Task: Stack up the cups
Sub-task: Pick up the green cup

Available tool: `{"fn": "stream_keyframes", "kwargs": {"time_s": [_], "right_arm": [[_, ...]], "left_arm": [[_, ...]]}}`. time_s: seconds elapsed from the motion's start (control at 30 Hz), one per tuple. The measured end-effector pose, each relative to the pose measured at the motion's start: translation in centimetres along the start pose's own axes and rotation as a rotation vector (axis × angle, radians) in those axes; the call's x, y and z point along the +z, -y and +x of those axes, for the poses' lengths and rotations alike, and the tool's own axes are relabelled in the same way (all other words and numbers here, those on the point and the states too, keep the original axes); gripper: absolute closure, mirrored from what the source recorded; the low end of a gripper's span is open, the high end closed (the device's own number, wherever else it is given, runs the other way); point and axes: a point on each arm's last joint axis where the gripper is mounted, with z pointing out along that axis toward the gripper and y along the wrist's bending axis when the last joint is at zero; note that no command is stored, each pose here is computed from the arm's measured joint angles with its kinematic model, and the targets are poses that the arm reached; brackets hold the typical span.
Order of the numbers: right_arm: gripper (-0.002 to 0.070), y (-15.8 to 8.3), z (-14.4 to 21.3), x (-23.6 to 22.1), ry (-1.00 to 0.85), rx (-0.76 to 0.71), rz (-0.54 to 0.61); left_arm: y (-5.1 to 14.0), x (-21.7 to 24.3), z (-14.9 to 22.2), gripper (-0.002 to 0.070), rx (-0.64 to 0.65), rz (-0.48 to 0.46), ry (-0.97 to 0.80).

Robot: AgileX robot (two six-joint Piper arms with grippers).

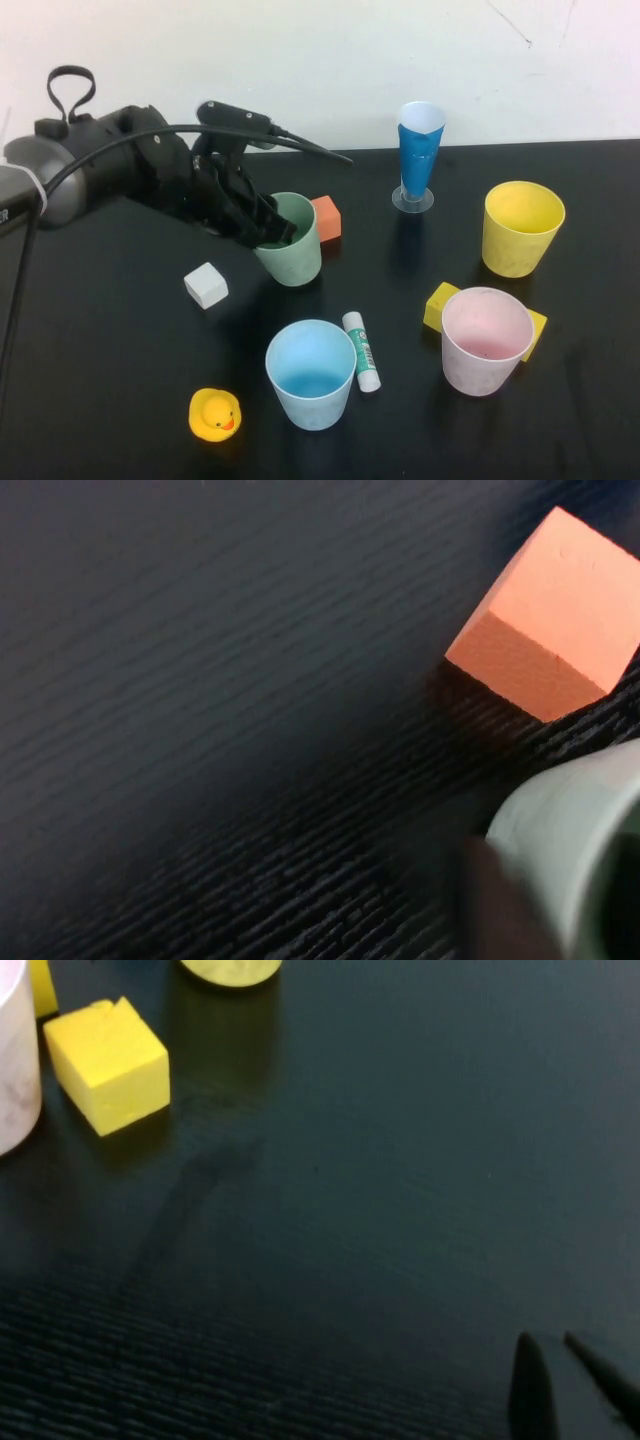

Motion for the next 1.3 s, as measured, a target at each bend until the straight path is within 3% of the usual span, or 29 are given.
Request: {"fn": "stream_keyframes", "kwargs": {"time_s": [0.03,0.1,0.2,0.37,0.53,0.63,0.8,0.9,0.97,1.07,1.13,1.2,1.3], "right_arm": [[0.0679,0.0,0.0,0.0,0.000,-0.002,0.000],[0.0679,0.0,0.0,0.0,0.000,-0.002,0.000],[0.0679,0.0,0.0,0.0,0.000,-0.004,0.000],[0.0679,0.0,0.0,0.0,0.000,-0.003,-0.001],[0.0679,0.0,0.0,0.0,0.002,0.001,-0.003],[0.0679,-0.1,0.0,0.0,0.005,0.014,-0.008],[0.0679,-0.2,-0.1,0.0,0.014,0.035,-0.020],[0.0679,-0.2,-0.2,0.0,0.018,0.033,-0.022],[0.0679,-0.2,-0.2,0.0,0.019,0.033,-0.024],[0.0679,-0.2,-0.2,0.0,0.019,0.032,-0.025],[0.0679,-0.2,-0.2,0.0,0.019,0.032,-0.025],[0.0679,-0.2,-0.2,0.0,0.019,0.032,-0.025],[0.0679,-0.2,-0.2,0.0,0.019,0.031,-0.025]], "left_arm": [[0.0,0.0,-0.1,0.0516,0.001,0.001,0.001],[0.2,-0.7,-0.7,0.0607,0.004,0.006,0.016],[0.8,-3.2,-2.5,0.0654,0.021,0.014,0.070],[3.5,-11.4,-4.8,0.0671,0.104,0.093,0.157],[6.5,-18.8,-3.3,0.0673,0.239,0.130,0.194],[7.0,-20.2,-2.0,0.0673,0.264,0.097,0.235],[5.9,-18.1,-2.2,0.0670,0.225,0.018,0.311],[4.9,-15.2,-2.4,0.0600,0.200,0.002,0.286],[4.2,-12.7,-2.2,0.0491,0.182,0.001,0.243],[3.3,-9.2,-1.8,0.0270,0.158,-0.003,0.186],[2.6,-6.7,-1.4,0.0173,0.141,-0.012,0.155],[2.0,-4.6,-1.0,0.0141,0.127,-0.022,0.131],[1.2,-1.6,-0.1,0.0147,0.108,-0.030,0.085]]}}
